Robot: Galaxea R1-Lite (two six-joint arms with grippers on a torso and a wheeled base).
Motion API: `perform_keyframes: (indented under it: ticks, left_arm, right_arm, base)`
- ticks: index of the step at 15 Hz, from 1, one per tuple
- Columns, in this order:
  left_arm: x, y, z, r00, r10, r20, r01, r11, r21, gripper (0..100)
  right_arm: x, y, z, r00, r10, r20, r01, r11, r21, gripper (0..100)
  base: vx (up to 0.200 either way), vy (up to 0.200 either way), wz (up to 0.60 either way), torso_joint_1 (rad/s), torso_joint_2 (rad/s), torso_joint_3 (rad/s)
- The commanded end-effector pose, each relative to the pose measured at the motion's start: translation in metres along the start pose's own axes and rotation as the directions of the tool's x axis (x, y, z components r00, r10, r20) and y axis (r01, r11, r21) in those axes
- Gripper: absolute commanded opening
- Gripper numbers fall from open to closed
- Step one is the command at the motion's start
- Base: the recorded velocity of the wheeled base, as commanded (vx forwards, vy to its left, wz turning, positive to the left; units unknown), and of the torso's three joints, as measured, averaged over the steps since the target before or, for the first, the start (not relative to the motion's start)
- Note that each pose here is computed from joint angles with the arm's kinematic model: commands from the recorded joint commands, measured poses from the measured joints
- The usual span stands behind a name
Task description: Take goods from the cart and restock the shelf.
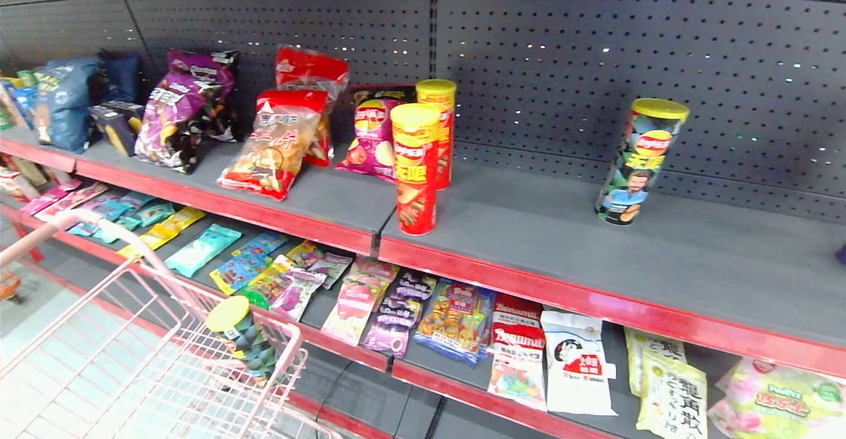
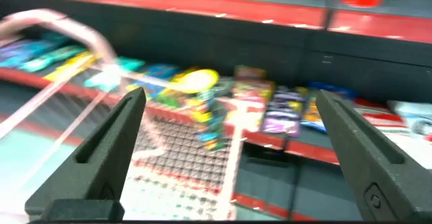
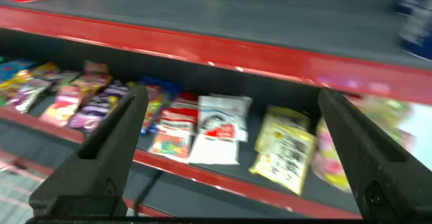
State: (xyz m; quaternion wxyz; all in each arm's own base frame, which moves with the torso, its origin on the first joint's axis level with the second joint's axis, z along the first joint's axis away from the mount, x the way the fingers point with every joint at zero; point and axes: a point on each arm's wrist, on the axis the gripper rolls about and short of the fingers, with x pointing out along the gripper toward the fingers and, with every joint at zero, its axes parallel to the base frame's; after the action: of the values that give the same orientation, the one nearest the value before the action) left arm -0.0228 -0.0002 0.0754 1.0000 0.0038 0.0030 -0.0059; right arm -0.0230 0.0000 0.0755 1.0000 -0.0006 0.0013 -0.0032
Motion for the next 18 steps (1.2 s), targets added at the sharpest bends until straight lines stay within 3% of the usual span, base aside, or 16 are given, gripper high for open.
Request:
perform_keyframes:
  ticks: [1, 5, 12, 18]
  left_arm:
    - [0.0, 0.0, -0.0001, 1.0, -0.001, 0.0, 0.001, 1.0, 0.0, 100]
    - [0.0, 0.0, 0.0001, 1.0, -0.001, 0.001, 0.001, 1.0, 0.0, 100]
    - [0.0, 0.0, -0.0001, 1.0, -0.001, 0.0, 0.001, 1.0, 0.0, 100]
    - [0.0, 0.0, -0.0001, 1.0, -0.001, 0.0, 0.001, 1.0, 0.0, 100]
  right_arm:
    - [0.0, 0.0, 0.0, 1.0, 0.0, -0.001, 0.0, 1.0, 0.0, 100]
    - [0.0, 0.0, 0.0, 1.0, 0.0, -0.001, 0.0, 1.0, 0.001, 100]
    - [0.0, 0.0, 0.0, 1.0, 0.0, -0.001, 0.0, 1.0, 0.006, 100]
    - [0.0, 0.0, 0.0, 1.0, 0.0, -0.001, 0.0, 1.0, 0.006, 100]
  base:
    - [0.0, 0.0, 0.6, 0.007, 0.0, -0.007]
    - [0.0, 0.0, 0.6, 0.002, 0.0, 0.002]
    - [0.0, 0.0, 0.0, -0.007, 0.01, 0.009]
    - [0.0, 0.0, 0.0, -0.145, 0.34, 0.195]
